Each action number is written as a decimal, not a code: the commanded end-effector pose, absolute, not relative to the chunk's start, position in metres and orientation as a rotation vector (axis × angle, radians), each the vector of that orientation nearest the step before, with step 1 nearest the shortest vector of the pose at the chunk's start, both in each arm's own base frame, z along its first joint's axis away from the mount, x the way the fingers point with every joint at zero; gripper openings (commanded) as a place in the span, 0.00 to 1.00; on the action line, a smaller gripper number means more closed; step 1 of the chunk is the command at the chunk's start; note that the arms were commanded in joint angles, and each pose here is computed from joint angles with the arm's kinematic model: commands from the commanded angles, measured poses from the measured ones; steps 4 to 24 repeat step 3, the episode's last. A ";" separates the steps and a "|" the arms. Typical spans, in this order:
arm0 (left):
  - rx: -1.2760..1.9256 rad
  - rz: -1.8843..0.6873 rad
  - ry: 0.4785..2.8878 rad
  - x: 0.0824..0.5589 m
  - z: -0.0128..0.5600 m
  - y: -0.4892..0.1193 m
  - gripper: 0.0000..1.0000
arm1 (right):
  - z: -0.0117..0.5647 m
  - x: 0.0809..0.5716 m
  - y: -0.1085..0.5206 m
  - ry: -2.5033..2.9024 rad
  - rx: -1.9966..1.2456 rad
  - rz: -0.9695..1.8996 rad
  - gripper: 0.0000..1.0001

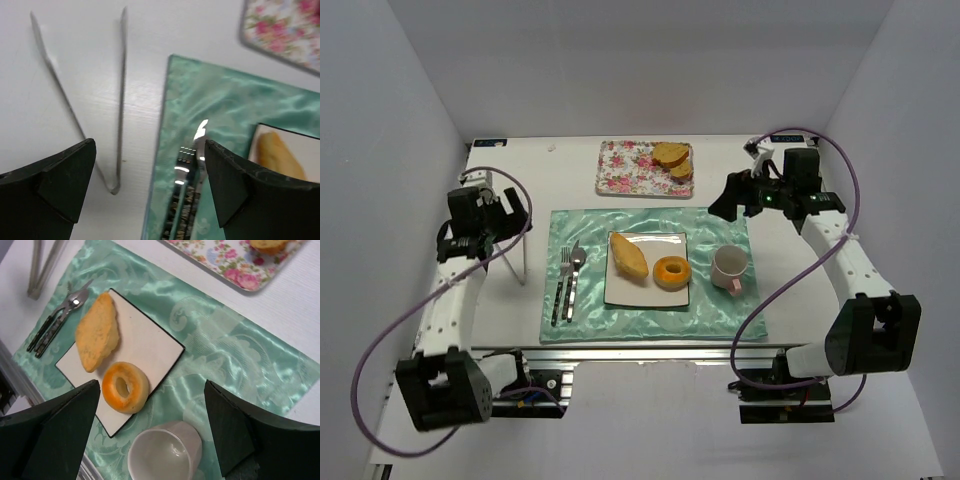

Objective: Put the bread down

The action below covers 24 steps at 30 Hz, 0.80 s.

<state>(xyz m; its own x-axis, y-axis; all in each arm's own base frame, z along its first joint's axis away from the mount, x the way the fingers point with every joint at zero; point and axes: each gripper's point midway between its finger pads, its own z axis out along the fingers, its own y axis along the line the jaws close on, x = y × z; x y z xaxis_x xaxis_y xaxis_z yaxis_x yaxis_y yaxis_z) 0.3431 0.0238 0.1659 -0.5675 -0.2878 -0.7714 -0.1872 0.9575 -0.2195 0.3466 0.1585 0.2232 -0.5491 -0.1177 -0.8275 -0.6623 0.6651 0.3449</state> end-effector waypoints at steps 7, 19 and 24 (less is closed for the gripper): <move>-0.190 -0.427 2.037 0.319 0.229 -0.024 0.98 | 0.238 0.373 0.141 2.076 -0.432 0.730 0.89; -0.190 -0.427 2.037 0.319 0.229 -0.024 0.98 | 0.238 0.373 0.141 2.076 -0.432 0.730 0.89; -0.190 -0.427 2.037 0.319 0.229 -0.024 0.98 | 0.238 0.373 0.141 2.076 -0.432 0.730 0.89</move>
